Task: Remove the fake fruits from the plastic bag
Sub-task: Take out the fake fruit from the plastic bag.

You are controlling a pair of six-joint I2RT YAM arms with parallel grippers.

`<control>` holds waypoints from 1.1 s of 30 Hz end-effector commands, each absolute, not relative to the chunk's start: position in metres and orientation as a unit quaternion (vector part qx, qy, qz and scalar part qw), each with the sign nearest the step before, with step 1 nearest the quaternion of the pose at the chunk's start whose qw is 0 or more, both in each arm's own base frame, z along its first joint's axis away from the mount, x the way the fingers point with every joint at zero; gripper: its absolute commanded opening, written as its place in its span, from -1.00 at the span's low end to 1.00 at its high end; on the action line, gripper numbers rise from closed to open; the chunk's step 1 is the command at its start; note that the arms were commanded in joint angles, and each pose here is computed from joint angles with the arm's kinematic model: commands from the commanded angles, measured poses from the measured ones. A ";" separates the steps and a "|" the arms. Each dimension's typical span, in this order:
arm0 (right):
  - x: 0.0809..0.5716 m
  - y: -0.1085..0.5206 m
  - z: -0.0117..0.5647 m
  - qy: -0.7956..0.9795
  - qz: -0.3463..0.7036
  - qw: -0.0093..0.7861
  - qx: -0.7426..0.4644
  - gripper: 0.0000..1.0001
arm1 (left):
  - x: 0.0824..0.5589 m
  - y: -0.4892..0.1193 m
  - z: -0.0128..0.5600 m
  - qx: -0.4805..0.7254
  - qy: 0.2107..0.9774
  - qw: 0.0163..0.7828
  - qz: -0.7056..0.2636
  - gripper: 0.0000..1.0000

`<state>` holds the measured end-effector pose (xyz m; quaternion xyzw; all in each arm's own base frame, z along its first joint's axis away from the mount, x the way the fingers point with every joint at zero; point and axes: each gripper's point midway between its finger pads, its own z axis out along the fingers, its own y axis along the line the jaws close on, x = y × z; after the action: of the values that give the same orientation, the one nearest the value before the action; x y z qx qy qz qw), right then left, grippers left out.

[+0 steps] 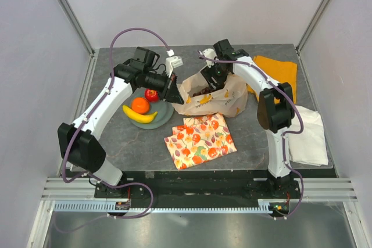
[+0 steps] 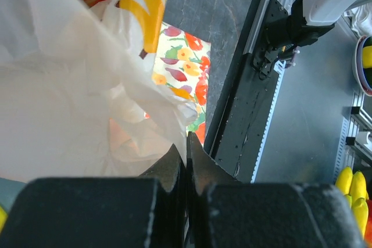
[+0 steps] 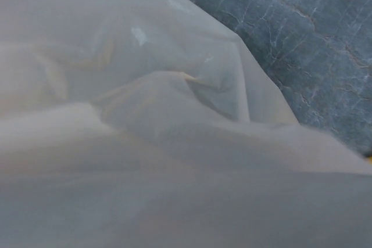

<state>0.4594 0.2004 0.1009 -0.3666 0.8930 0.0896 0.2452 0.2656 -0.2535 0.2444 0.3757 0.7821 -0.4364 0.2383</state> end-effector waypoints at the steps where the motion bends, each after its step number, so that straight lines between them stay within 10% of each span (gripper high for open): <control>1: 0.496 0.199 0.098 0.905 0.047 0.280 -0.316 0.56 | 0.277 -0.267 0.259 0.392 0.764 0.259 -0.442 -0.97; 16: 0.499 0.161 0.048 0.914 -0.059 0.219 -0.336 0.63 | 0.287 -0.270 0.259 0.394 0.768 0.267 -0.429 -0.97; 20: 0.497 0.162 0.054 0.909 -0.049 0.220 -0.350 -0.07 | 0.292 -0.271 0.259 0.394 0.768 0.270 -0.426 -0.97; 33: 0.384 0.216 0.287 0.787 0.190 0.377 -0.451 -0.24 | 0.333 -0.282 0.272 0.402 0.764 0.303 -0.404 -0.97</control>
<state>0.4408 0.1991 0.1853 -0.4107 0.8548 0.1028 0.3001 0.3099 -0.2751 0.2510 0.3871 0.7783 -0.4210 0.2591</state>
